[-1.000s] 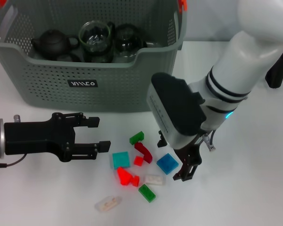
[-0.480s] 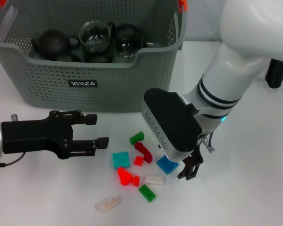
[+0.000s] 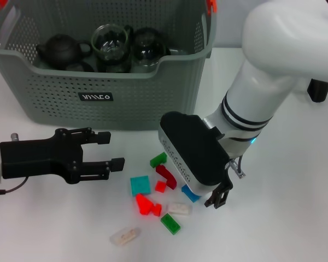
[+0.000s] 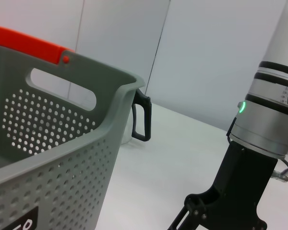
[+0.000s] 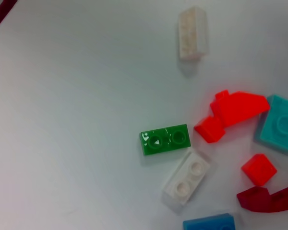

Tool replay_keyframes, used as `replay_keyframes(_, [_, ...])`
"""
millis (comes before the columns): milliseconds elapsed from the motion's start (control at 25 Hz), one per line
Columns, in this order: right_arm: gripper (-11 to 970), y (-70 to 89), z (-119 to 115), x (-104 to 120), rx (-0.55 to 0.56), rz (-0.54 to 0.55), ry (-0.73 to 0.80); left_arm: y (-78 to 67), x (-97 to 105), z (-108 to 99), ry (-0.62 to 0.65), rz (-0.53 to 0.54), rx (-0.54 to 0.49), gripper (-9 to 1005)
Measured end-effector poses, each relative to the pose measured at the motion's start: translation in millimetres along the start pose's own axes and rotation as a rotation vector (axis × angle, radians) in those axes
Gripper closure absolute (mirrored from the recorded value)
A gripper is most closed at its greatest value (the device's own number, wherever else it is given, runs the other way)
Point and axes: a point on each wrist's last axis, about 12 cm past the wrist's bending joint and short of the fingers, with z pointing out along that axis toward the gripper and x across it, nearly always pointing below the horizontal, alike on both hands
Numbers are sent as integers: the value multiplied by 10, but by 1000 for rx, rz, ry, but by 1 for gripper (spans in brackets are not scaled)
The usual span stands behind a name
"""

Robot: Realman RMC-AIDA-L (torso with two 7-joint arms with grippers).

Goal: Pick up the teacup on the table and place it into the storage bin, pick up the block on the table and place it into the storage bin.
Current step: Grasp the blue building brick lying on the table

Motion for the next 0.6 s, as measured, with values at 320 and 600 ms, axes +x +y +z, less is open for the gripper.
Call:
replay_keyframes(320, [15, 3, 7, -35, -3, 6, -24, 15, -3, 7, -7, -2, -5, 230])
replay_keyframes(600, [44, 6, 25, -13, -8, 16, -20, 21, -3, 2, -9, -3, -9, 230])
